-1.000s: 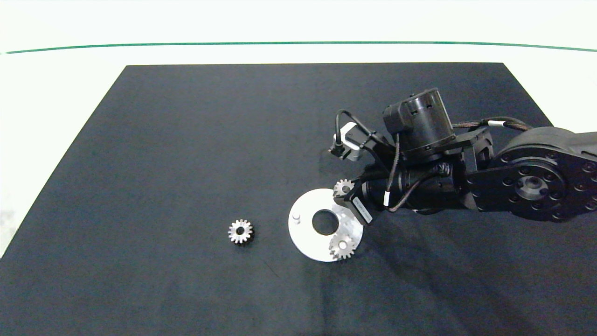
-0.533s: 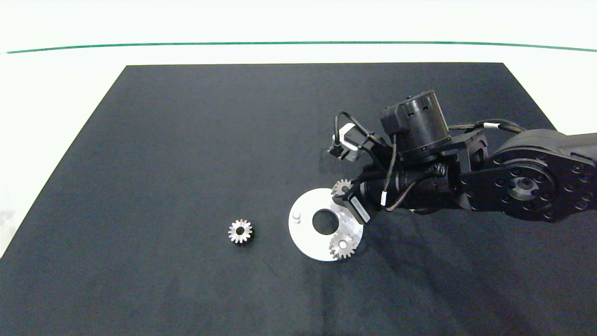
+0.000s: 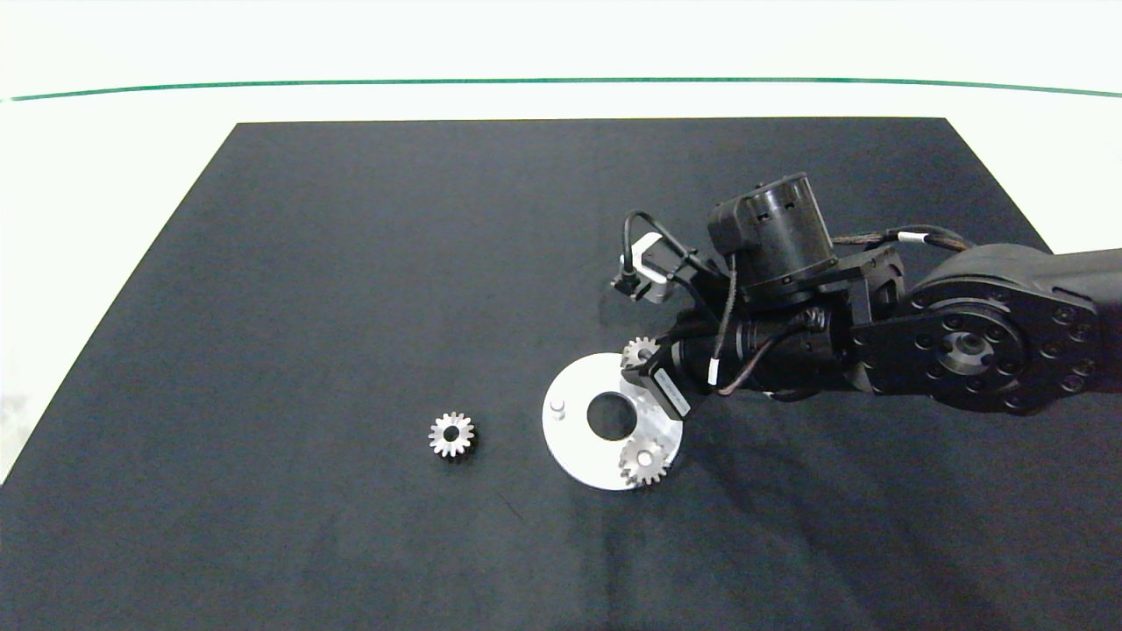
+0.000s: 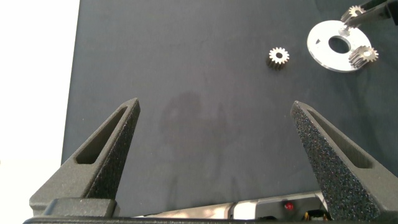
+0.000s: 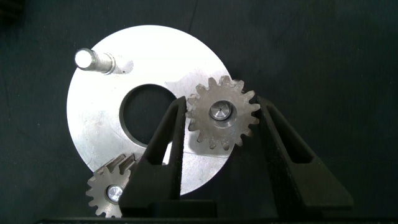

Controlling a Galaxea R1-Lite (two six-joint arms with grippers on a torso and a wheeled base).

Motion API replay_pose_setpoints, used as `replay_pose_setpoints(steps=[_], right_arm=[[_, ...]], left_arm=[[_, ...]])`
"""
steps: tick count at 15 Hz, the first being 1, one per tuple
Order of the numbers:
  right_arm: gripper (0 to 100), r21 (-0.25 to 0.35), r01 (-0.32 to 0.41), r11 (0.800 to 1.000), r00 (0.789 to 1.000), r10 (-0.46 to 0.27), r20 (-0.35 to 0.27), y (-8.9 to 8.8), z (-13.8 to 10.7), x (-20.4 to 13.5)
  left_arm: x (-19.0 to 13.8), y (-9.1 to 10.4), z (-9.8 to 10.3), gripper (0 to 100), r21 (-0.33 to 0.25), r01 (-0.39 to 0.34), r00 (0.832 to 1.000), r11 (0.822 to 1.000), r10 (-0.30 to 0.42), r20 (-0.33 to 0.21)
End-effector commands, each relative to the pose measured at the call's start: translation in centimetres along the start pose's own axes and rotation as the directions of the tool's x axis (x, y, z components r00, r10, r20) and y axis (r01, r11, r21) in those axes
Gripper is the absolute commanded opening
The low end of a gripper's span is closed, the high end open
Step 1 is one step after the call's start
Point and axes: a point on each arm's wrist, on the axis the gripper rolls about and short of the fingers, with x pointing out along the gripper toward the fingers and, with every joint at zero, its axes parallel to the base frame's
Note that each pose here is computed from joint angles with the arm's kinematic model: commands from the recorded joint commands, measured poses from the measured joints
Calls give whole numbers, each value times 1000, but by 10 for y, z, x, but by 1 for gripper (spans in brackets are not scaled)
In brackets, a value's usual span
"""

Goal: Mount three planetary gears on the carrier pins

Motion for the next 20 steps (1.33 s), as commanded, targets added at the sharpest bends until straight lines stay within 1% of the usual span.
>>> replay_pose_setpoints(steps=[1, 7, 9, 10, 11, 12, 13, 14, 15, 16, 17, 18, 19, 20], right_arm=[[100, -1, -1, 1000, 1000, 1, -1, 0, 0, 0], [100, -1, 0, 1000, 1000, 0, -2, 0, -1, 0], [100, 8, 4, 1000, 1000, -4, 8, -2, -1, -10], [100, 25, 20, 999, 999, -21, 46, -5, -1, -38], [100, 43, 57, 997, 995, -60, 84, -9, -2, -68], [100, 68, 129, 989, 984, -136, 118, -11, -9, -106], [100, 94, 193, 977, 968, -205, 147, -12, -21, -143], [100, 118, 242, 963, 948, -261, 184, -11, -40, -180], [100, 150, 279, 949, 920, -309, 241, -9, -65, -222], [100, 163, 288, 944, 907, -323, 269, -7, -77, -240], [100, 209, 315, 926, 866, -371, 335, -1, -119, -283], [100, 243, 350, 905, 836, -419, 354, 6, -152, -307], [100, 271, 403, 874, 817, -478, 324, 16, -182, -321], [100, 300, 455, 838, 789, -536, 300, 27, -205, -335]], left_arm=[[0, 0, 0, 100, 0, 1, 1000, 1000, -1, -4], [0, -1, 1, 100, 0, -8, 1000, 1000, 8, -4], [3, 0, 0, 100, -2, -3, 1000, 1000, 3, -22], [7, 0, -2, 100, -2, 3, 999, 1000, -3, -40], [11, 2, -7, 100, -9, 18, 998, 1000, -19, -65], [17, 3, -13, 100, -10, 39, 995, 999, -40, -91], [24, 4, -17, 100, -8, 52, 991, 999, -53, -120], [32, 3, -20, 100, -9, 58, 987, 998, -59, -151], [42, 4, -20, 100, -8, 84, 983, 996, -84, -162], [46, 5, -20, 100, -7, 97, 982, 995, -97, -164], [56, 6, -21, 100, -2, 142, 973, 990, -140, -182], [65, 5, -24, 100, 4, 163, 964, 987, -158, -211], [74, 4, -26, 100, 19, 171, 957, 985, -162, -240], [83, 3, -26, 100, 43, 179, 956, 983, -164, -244]])
